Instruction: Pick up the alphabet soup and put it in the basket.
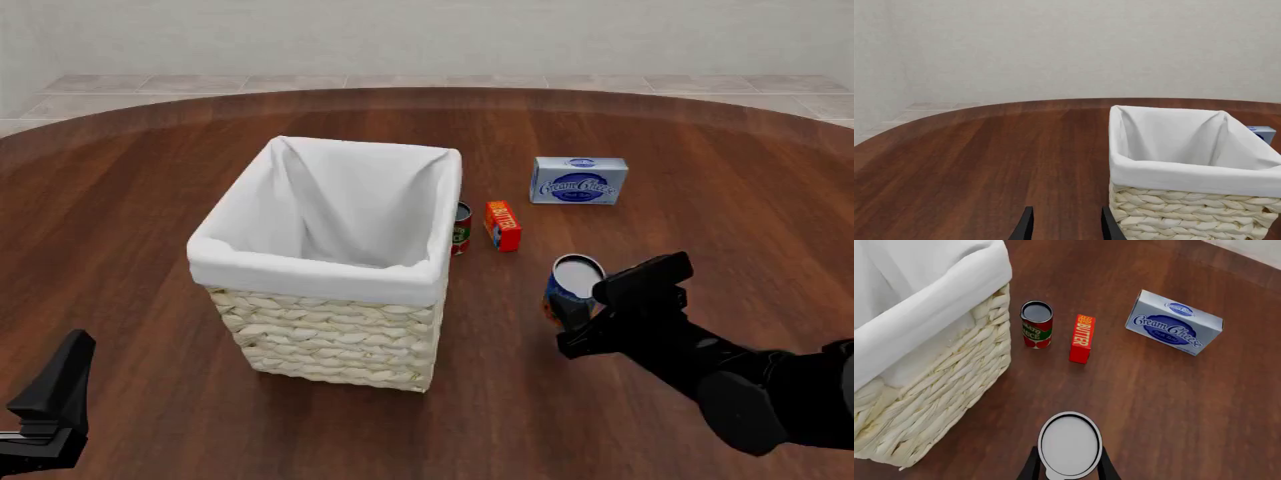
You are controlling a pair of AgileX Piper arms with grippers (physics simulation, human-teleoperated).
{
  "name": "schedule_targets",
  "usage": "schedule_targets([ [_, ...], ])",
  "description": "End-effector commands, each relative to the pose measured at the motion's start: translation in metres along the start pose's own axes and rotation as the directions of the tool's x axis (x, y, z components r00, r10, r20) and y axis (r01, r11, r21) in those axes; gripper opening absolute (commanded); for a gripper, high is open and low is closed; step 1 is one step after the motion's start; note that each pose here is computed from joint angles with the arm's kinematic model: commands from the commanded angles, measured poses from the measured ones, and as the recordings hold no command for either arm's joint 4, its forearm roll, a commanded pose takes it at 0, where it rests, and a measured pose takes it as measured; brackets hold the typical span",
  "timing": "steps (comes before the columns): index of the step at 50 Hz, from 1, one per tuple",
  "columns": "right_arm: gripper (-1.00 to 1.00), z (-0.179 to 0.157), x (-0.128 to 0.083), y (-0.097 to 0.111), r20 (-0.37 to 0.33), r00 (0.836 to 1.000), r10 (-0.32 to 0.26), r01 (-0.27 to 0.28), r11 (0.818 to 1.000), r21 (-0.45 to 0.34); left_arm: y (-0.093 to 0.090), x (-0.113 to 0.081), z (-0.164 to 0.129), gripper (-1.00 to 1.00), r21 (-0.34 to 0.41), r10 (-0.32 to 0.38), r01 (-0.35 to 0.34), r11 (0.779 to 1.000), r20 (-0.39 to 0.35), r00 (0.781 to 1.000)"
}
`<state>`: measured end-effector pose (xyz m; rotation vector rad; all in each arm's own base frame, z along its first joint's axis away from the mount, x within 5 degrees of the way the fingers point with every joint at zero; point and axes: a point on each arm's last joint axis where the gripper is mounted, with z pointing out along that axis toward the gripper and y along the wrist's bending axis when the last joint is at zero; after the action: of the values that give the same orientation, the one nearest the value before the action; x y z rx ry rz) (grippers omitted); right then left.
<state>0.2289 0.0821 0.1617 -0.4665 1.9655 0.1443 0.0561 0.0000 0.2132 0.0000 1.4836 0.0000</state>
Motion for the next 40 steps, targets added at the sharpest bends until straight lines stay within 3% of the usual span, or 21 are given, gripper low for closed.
schedule_targets([
  [1, -1.00, -0.019, -0.027, -0.003, 0.069, 0.998, 0.009, -0.009, 1.000, 0.010, 0.000, 0.000, 0.000, 1.00, 0.000, 0.000, 0.000, 1.000, 0.000, 1.000],
  [15, -1.00, -0.042, -0.072, -0.004, 0.145, 0.989, -0.012, 0.012, 1.000, 0.004, 0.000, 0.000, 0.000, 1.00, 0.000, 0.000, 0.000, 1.000, 0.000, 1.000],
  [27, -1.00, -0.064, -0.123, -0.005, 0.232, 0.972, -0.020, 0.022, 1.000, -0.003, 0.000, 0.000, 0.000, 1.00, 0.000, 0.000, 0.000, 1.000, 0.000, 1.000],
  [40, -1.00, -0.063, -0.150, 0.004, 0.269, 0.962, -0.038, 0.050, 0.998, -0.038, 0.000, 0.000, 0.000, 1.00, 0.000, 0.000, 0.000, 1.000, 0.000, 1.000],
])
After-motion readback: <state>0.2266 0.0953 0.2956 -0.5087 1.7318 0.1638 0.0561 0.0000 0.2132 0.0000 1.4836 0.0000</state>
